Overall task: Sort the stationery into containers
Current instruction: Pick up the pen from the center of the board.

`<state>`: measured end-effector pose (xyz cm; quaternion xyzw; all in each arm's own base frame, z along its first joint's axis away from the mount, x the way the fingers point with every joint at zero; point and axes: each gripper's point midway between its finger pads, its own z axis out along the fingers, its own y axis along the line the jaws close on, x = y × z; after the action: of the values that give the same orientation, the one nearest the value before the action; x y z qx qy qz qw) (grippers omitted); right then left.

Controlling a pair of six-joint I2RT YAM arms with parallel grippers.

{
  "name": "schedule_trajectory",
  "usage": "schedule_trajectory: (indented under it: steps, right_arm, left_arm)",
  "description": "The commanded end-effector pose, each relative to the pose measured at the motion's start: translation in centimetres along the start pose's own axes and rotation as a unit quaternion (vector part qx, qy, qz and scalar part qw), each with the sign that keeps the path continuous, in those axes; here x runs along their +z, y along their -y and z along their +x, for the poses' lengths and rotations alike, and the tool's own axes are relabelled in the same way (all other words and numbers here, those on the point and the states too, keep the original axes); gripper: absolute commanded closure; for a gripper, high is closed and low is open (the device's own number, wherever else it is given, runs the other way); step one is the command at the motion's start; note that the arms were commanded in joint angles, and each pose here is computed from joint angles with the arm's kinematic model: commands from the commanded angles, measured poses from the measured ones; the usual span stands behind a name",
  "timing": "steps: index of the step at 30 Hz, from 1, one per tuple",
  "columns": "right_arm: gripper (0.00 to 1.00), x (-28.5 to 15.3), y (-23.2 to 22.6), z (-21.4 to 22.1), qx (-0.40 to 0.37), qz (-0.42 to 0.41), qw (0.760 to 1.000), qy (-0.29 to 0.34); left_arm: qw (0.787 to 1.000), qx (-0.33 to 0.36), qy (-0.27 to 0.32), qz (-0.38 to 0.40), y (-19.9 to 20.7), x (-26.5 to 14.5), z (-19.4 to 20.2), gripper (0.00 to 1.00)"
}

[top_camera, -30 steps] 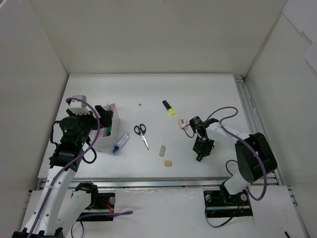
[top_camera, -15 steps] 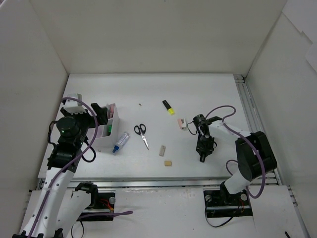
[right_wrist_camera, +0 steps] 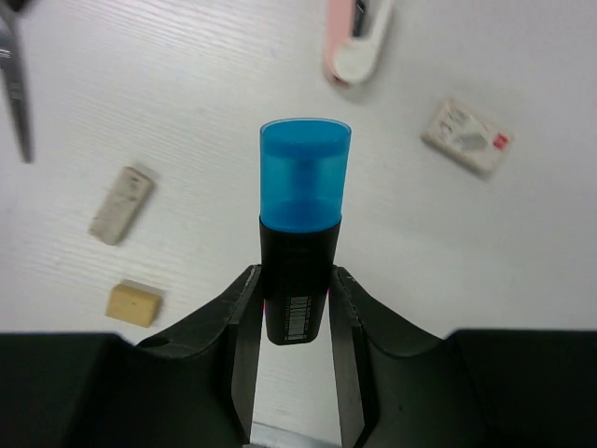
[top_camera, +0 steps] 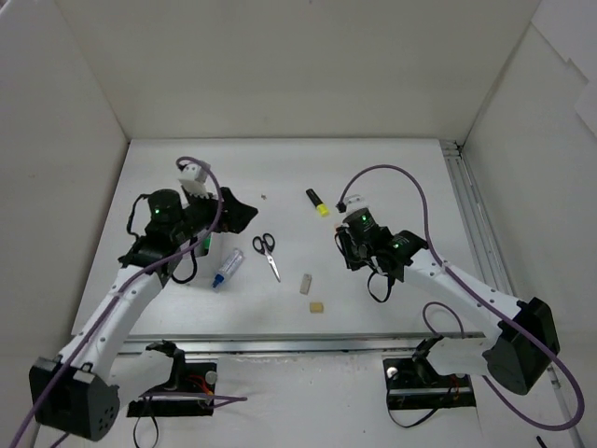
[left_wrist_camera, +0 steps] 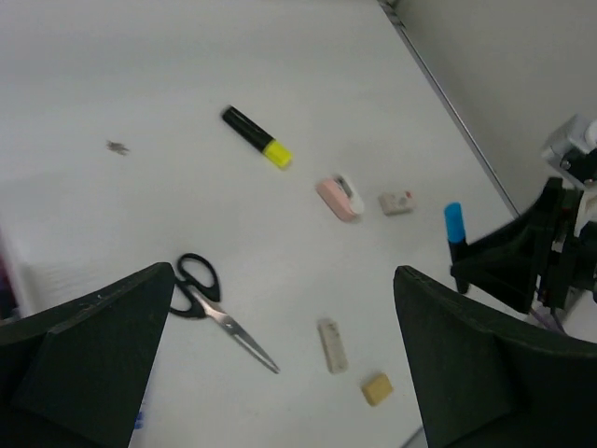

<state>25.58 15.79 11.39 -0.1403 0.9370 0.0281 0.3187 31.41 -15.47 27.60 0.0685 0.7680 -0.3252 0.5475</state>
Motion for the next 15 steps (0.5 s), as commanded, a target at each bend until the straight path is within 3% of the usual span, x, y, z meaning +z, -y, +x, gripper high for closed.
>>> schedule_trajectory:
  steps: [1,8,15]
  right_arm:
    - [1.00,-1.3,-2.9,-4.9,-0.064,-0.052,0.992,0.095]
    - [1.00,-2.8,-7.0,-7.9,-0.109,-0.101,0.977,0.151]
    - [1.00,-4.1,-9.7,-9.8,-0.113,-0.147,0.964,0.192]
  left_arm:
    - [0.991,0.007,0.007,0.135,7.4,1.7,-2.2,0.01]
    - [0.983,-0.014,-0.045,0.176,11.6,5.9,0.6,0.01]
    - [0.989,-0.040,-0.070,0.125,11.5,8.7,2.7,0.02]
